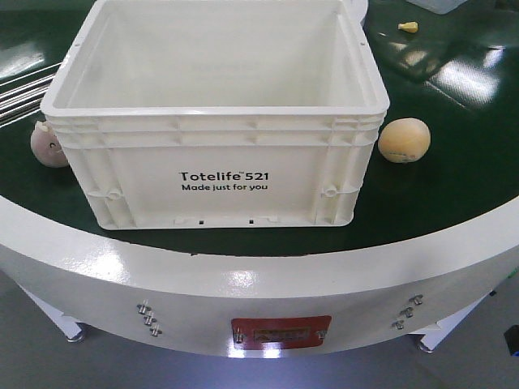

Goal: Place moving items into box and shelve
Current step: 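Move the left gripper down toward the pink ball beside the crate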

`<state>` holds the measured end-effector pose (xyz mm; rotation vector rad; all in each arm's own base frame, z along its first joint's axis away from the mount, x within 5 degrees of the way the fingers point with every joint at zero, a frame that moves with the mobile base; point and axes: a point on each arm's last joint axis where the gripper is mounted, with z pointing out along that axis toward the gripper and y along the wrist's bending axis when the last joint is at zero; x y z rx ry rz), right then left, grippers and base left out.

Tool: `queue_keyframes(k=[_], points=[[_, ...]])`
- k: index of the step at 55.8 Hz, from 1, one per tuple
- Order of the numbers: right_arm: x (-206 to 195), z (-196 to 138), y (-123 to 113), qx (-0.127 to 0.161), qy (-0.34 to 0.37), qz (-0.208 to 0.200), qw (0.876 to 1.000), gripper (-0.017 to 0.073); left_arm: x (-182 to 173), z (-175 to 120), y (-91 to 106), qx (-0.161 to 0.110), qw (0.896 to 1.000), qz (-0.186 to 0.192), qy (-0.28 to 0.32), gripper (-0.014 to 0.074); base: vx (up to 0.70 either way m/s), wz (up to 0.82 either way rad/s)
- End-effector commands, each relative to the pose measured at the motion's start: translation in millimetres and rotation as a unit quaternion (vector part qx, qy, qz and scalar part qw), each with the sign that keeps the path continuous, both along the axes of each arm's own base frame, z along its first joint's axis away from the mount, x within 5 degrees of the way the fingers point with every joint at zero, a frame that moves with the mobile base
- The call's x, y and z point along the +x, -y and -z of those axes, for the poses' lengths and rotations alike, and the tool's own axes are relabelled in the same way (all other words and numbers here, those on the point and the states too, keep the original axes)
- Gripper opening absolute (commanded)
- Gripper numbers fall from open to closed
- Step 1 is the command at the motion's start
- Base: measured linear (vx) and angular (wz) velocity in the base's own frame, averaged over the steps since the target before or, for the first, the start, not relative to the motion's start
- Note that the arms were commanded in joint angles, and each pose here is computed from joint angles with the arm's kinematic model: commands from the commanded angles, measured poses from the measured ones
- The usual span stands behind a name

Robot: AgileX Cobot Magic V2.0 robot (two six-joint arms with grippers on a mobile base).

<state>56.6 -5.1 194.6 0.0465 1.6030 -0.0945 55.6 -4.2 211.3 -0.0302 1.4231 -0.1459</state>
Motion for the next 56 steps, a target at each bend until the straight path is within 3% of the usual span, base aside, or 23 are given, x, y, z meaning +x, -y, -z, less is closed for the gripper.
queue_keyframes(k=[1, 26, 44, 49, 50, 56], points=[[0, -6, 0, -0.009, 0.039, 0.000, 0.999, -0.0008, -1, 3, 1.2, -0.007, 1.000, 0.008, 0.030, -0.0007, 0.00, 0.00], [0, -6, 0, -0.009, 0.039, 0.000, 0.999, -0.0008, -3, -11, 0.9, -0.017, 0.999, 0.009, 0.046, -0.0007, 0.00, 0.00], [0, -6, 0, -0.013, 0.039, 0.000, 0.999, -0.0008, 10, -72, -0.2, -0.022, 1.000, -0.001, 0.004, -0.0007, 0.00, 0.00], [0, -6, 0, -0.013, 0.043, 0.000, 0.999, -0.0008, 26, -97, 0.7, -0.021, 1.000, -0.001, -0.007, -0.0007, 0.00, 0.00], [0, -7, 0, -0.014, 0.047, 0.000, 0.999, -0.0008, 45, -123, 1.6, -0.020, 1.000, -0.001, -0.017, -0.0007, 0.00, 0.00], [0, -7, 0, -0.014, 0.047, 0.000, 0.999, -0.0008, 74, -143, 3.1, -0.019, 0.999, -0.002, -0.038, -0.0007, 0.00, 0.00]])
